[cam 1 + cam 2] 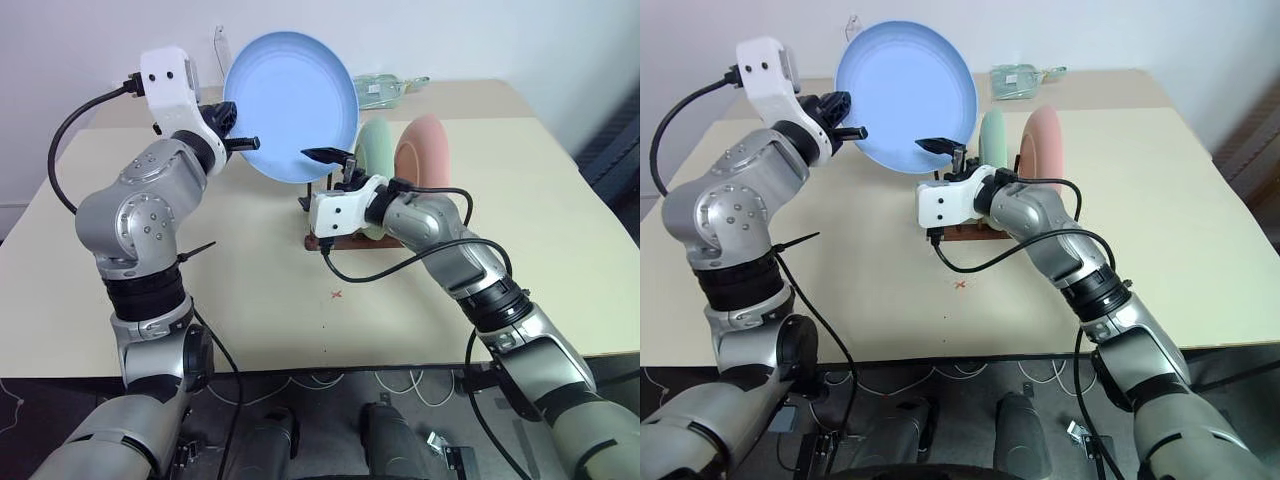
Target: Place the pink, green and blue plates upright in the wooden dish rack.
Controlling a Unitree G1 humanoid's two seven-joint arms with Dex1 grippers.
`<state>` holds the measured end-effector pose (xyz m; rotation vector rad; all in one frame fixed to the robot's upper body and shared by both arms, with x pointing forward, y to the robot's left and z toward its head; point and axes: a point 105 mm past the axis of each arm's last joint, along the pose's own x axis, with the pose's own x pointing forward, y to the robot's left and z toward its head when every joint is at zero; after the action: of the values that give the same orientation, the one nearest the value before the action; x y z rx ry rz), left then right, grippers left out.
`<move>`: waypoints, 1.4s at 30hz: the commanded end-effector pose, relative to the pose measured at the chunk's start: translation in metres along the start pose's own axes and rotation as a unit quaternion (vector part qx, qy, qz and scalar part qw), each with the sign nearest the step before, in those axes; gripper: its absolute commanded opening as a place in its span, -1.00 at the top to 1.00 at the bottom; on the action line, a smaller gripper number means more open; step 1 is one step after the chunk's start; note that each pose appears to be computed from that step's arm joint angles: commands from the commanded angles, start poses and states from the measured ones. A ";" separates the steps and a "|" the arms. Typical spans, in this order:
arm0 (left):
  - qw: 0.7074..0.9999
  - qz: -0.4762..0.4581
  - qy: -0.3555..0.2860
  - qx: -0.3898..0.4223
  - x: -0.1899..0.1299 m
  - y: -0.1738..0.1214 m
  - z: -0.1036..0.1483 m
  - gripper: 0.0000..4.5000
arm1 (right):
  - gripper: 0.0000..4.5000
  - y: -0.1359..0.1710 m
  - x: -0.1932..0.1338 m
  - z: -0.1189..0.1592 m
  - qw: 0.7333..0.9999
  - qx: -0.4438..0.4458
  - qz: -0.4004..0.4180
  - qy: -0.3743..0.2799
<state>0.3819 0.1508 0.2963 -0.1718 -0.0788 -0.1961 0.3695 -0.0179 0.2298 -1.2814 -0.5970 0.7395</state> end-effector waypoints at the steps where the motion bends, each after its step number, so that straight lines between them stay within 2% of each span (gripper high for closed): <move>1: 0.999 -0.019 -0.048 0.005 -0.009 -0.012 0.030 1.00 | -0.17 -0.018 0.004 0.008 0.999 -0.025 -0.030 -0.011; 6: 0.999 -0.018 -0.050 0.002 -0.011 -0.013 0.032 1.00 | 0.96 -0.019 0.006 0.008 0.999 -0.034 -0.032 -0.009; 12: 0.998 -0.014 -0.057 0.003 -0.012 -0.013 0.034 1.00 | 0.99 -0.019 0.008 0.010 0.998 -0.043 -0.037 -0.014; 14: 0.997 -0.004 -0.082 -0.012 -0.013 -0.008 0.042 1.00 | 0.99 -0.019 0.008 0.012 0.998 -0.048 -0.038 -0.019; 18: 0.968 0.052 -0.215 -0.115 -0.024 0.024 0.087 0.35 | 1.00 -0.021 0.008 0.019 0.997 -0.052 -0.043 -0.037; 21: 0.945 0.132 -0.253 -0.163 -0.032 0.064 0.099 -0.28 | 1.00 -0.023 0.007 0.023 0.997 -0.048 -0.047 -0.049; 23: 0.928 0.177 -0.275 -0.180 -0.040 0.092 0.105 -0.28 | 1.00 -0.024 0.007 0.026 0.996 -0.043 -0.051 -0.057; 25: 0.930 0.220 -0.275 -0.104 -0.050 0.124 0.104 -0.28 | 1.00 -0.032 0.005 0.035 0.994 -0.012 -0.071 -0.082; 28: 0.936 0.233 -0.262 -0.037 -0.053 0.139 0.099 -0.28 | 1.00 -0.040 0.003 0.042 0.991 0.022 -0.089 -0.101; 30: 0.946 0.220 -0.236 0.000 -0.050 0.145 0.085 -0.28 | 1.00 -0.049 0.000 0.049 0.984 0.075 -0.107 -0.123; 31: 0.956 0.206 -0.205 0.050 -0.047 0.146 0.067 -0.28 | 1.00 -0.056 -0.002 0.055 0.975 0.121 -0.120 -0.142; 32: 0.968 0.163 -0.148 0.120 -0.043 0.142 0.031 -0.28 | 1.00 -0.066 -0.009 0.064 0.955 0.203 -0.127 -0.178; 34: 0.974 0.076 -0.060 0.203 -0.045 0.129 -0.027 -0.28 | 1.00 -0.075 -0.019 0.076 0.914 0.312 -0.121 -0.230; 35: 0.973 0.044 -0.039 0.222 -0.048 0.122 -0.044 -0.28 | 1.00 -0.077 -0.023 0.079 0.900 0.344 -0.115 -0.241; 37: 0.974 -0.040 0.014 0.221 -0.060 0.102 -0.085 -0.28 | 1.00 -0.081 -0.033 0.082 0.851 0.441 -0.098 -0.268; 39: 0.973 -0.096 0.046 0.204 -0.071 0.087 -0.109 -0.28 | 1.00 -0.081 -0.041 0.086 0.808 0.511 -0.068 -0.286; 42: 0.969 -0.141 0.065 0.192 -0.079 0.072 -0.123 -0.28 | 1.00 -0.079 -0.048 0.087 0.771 0.567 -0.044 -0.287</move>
<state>0.3313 0.2268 0.1319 0.2058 0.0870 -0.3971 0.2979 -0.0067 0.3128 0.0578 -0.5080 1.1261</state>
